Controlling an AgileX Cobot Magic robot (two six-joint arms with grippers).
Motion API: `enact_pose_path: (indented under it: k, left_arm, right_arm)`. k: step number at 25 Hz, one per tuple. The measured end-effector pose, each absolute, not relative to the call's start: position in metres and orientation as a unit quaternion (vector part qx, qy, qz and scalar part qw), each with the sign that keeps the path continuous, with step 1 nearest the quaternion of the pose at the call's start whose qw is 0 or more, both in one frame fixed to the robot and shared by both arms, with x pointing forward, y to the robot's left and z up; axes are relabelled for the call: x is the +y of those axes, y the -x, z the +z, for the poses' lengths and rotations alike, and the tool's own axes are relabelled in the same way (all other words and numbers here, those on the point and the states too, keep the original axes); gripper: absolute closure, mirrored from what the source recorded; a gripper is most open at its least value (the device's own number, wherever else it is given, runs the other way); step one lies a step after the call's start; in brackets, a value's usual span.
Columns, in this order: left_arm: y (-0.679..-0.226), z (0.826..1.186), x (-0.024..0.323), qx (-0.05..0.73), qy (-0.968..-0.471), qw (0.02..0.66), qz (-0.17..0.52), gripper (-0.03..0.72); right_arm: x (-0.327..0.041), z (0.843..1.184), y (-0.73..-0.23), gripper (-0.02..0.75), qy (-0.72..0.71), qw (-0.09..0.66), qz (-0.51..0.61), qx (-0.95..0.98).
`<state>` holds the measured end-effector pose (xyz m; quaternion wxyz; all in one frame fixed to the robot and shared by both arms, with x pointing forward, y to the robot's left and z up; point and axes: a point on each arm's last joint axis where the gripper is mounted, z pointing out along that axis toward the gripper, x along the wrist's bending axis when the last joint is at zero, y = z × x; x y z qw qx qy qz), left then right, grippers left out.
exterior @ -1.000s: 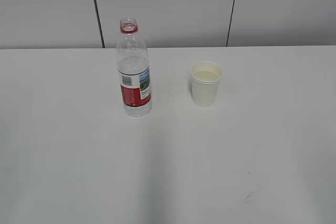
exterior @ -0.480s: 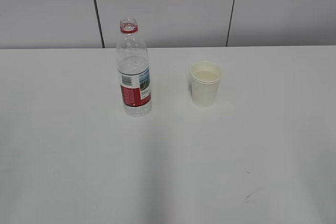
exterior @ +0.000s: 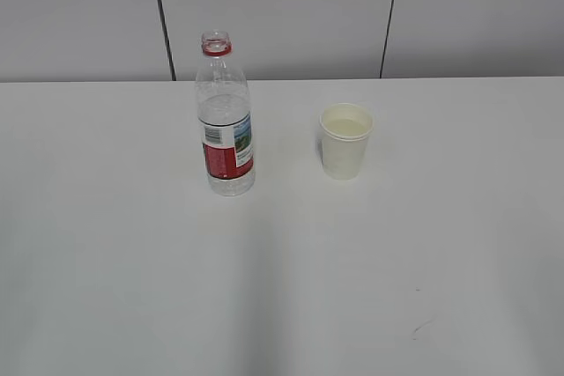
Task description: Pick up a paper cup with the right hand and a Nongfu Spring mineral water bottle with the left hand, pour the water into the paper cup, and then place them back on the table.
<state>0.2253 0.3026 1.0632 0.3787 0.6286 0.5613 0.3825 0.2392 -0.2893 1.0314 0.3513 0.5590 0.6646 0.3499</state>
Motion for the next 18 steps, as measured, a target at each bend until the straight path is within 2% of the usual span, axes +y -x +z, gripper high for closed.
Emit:
enact_pose_path:
  k: [18]
  left_arm:
    - [-0.2253, 1.0632, 0.3026, 0.561, -0.629, 0.379, 0.383, 0.225]
  right_arm:
    - [-0.2895, 1.0314, -0.2392, 0.156, -0.559, 0.352, 0.349, 0.665]
